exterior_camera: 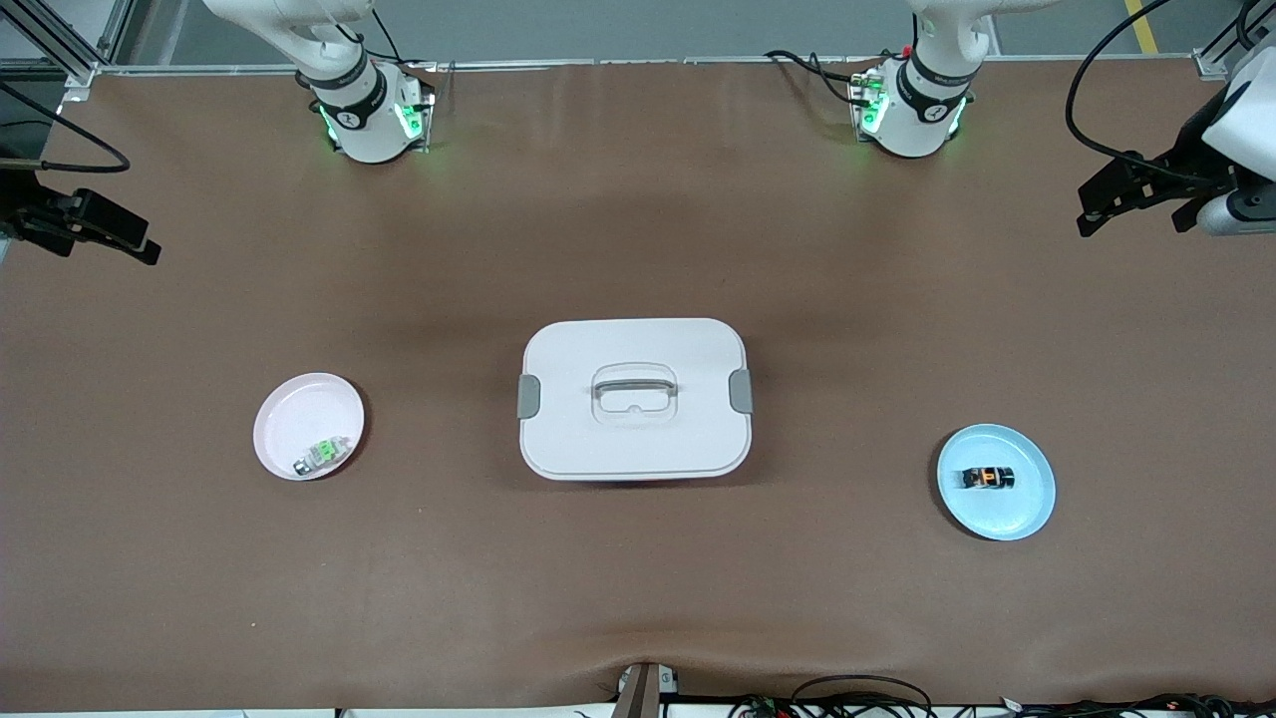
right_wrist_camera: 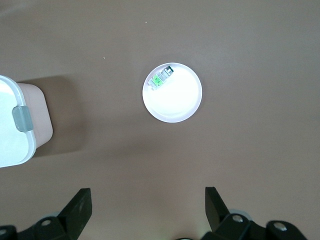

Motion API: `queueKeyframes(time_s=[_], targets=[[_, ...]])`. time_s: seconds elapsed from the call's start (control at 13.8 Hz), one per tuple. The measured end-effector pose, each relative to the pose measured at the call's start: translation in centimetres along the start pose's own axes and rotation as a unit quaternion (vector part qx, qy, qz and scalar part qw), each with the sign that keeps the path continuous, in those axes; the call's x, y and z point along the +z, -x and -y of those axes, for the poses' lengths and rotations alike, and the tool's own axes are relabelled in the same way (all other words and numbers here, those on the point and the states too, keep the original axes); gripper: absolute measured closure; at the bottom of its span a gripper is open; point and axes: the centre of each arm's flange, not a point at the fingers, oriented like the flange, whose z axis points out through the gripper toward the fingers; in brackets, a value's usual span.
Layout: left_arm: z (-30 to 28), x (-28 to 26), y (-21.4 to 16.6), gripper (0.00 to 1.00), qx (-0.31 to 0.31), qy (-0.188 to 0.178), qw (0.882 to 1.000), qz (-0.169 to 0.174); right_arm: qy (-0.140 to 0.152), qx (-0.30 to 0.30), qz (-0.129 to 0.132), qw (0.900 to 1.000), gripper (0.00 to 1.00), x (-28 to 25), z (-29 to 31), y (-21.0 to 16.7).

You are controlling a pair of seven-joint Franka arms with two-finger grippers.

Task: Transfer orange switch to right arm and place

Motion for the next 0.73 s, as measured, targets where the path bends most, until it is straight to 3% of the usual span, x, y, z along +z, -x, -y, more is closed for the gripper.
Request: queueKeyframes(time_s=[0.73], targets=[[2.9,2.7,-2.3,0.00,0.001,0.004,1.000,0.024,0.001,-0.003,-0.011,1.000,0.00,-0.2,0.0,-0.2]])
